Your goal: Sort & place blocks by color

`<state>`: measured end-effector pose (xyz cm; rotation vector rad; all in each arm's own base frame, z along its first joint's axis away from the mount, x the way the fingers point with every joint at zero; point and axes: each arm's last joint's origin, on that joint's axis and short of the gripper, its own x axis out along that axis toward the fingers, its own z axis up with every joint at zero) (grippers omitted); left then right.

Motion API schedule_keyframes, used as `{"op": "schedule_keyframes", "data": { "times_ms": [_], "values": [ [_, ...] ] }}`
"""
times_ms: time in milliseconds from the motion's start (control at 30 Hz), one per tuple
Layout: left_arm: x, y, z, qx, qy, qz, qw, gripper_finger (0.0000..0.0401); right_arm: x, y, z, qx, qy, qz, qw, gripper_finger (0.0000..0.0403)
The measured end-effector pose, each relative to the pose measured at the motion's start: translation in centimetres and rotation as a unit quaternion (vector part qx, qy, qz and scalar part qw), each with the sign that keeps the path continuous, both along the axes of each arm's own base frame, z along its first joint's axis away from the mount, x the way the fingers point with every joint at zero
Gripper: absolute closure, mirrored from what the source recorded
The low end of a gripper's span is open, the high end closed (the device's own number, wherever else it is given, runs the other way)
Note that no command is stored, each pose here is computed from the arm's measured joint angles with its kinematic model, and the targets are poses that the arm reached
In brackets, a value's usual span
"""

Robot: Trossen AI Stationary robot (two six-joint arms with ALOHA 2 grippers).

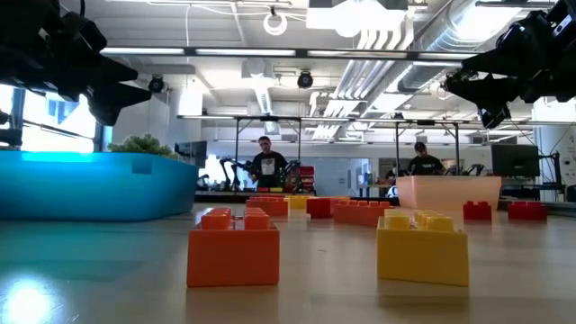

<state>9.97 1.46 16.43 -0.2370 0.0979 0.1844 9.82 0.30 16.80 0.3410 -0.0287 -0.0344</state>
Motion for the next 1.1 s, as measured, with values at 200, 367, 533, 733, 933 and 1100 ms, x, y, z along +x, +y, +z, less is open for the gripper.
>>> {"op": "schedule_keyframes", "data": {
  "times_ms": [200, 367, 533, 733, 933, 1100],
  "values": [
    [0.00, 0.00, 0.00, 0.000, 0.000, 0.000, 1.000, 0.0188, 0.00, 0.00, -0.01, 0.000, 0.000, 0.000, 1.000, 0.0208],
    [0.00, 0.00, 0.01, 0.000, 0.000, 0.000, 1.000, 0.0188, 0.00, 0.00, 0.01, 0.000, 0.000, 0.000, 1.000, 0.0208],
    [0.00, 0.00, 0.00, 0.000, 0.000, 0.000, 1.000, 0.0188, 0.00, 0.00, -0.01, 0.000, 0.000, 0.000, 1.000, 0.0208],
    [0.00, 0.00, 0.00, 0.000, 0.000, 0.000, 1.000, 0.0188, 0.00, 0.00, 0.00, 0.000, 0.000, 0.000, 1.000, 0.0208],
    [0.01, 0.00, 0.03, 0.000, -0.002, 0.001, 1.000, 0.0188, 0.00, 0.00, 0.00, 0.000, 0.000, 0.000, 1.000, 0.0208],
    [0.02, 0.01, 0.18, 0.001, -0.009, 0.002, 1.000, 0.0188, 0.00, 0.00, -0.01, 0.000, 0.000, 0.000, 1.000, 0.0208]
  ]
}}
